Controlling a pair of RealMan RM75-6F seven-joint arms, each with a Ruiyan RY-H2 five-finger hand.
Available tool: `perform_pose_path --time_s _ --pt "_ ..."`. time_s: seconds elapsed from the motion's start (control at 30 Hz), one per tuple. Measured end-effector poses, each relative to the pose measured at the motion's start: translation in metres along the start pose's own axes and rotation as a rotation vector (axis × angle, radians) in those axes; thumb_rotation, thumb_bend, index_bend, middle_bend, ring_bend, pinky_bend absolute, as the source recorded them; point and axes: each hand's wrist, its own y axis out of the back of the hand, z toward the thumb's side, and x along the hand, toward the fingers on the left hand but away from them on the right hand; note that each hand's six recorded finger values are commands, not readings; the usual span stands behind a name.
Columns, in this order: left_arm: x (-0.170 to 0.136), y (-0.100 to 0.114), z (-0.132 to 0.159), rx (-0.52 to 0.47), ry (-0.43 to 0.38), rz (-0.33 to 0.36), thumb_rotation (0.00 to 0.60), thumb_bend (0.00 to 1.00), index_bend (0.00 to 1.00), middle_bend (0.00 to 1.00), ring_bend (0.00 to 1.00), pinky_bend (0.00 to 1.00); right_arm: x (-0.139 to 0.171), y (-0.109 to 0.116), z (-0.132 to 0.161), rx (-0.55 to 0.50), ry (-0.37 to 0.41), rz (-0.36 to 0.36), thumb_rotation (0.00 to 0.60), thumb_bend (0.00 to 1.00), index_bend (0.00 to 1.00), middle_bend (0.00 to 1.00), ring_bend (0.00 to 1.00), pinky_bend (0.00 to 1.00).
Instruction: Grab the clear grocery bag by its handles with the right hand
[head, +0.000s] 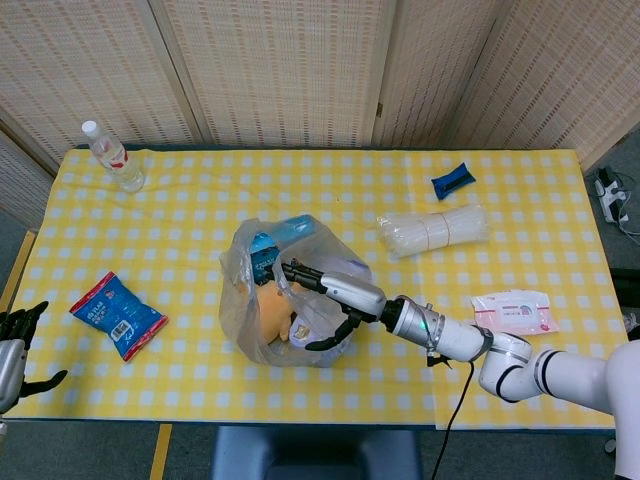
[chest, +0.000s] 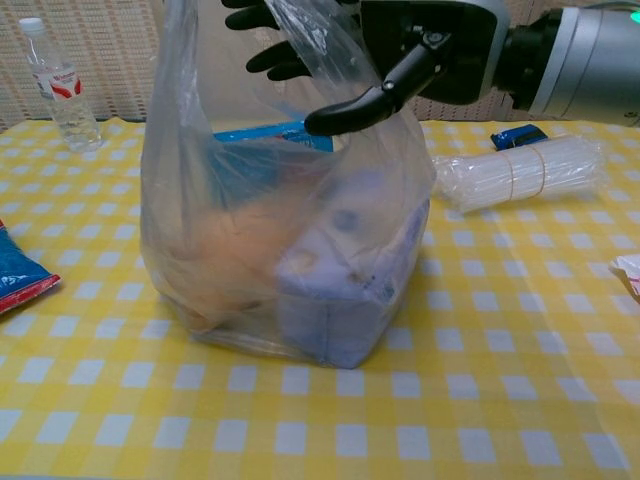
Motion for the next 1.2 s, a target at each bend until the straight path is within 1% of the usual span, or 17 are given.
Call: perform_pose_path --time_s 0.27,0.6,0.93,1.1,1.2 --pt "-0.002 0.003 0.000 -0.012 -0.008 0.005 0.600 0.19 0.01 0.18 0.11 0.01 -0.017 -0.004 0.004 -0.016 0.004 0.002 0.600 0.24 0.02 0.00 0.10 0.00" --pt "-0.005 0.007 -0.001 -0.027 -0.018 0.012 0.600 0.19 0.01 0.18 0.11 0.01 -0.036 -0.011 0.001 -0.015 -0.021 0.010 0.600 0.23 0.02 0.00 0.10 0.00" --pt "-0.007 0.009 -0.003 -0.039 -0.020 0.016 0.600 0.19 0.00 0.18 0.11 0.01 -0.057 -0.016 0.008 -0.051 0.007 0.010 0.600 0.23 0.02 0.00 0.10 0.00" --pt "-0.008 0.010 -0.003 -0.043 -0.023 0.017 0.600 0.19 0.00 0.18 0.11 0.01 -0.071 -0.020 0.008 -0.076 0.016 0.008 0.600 0.23 0.02 0.00 0.13 0.00" --pt "-0.009 0.011 -0.004 -0.046 -0.024 0.017 0.600 0.19 0.00 0.18 0.12 0.01 -0.079 -0.022 0.007 -0.098 0.023 0.009 0.600 0.23 0.02 0.00 0.13 0.00"
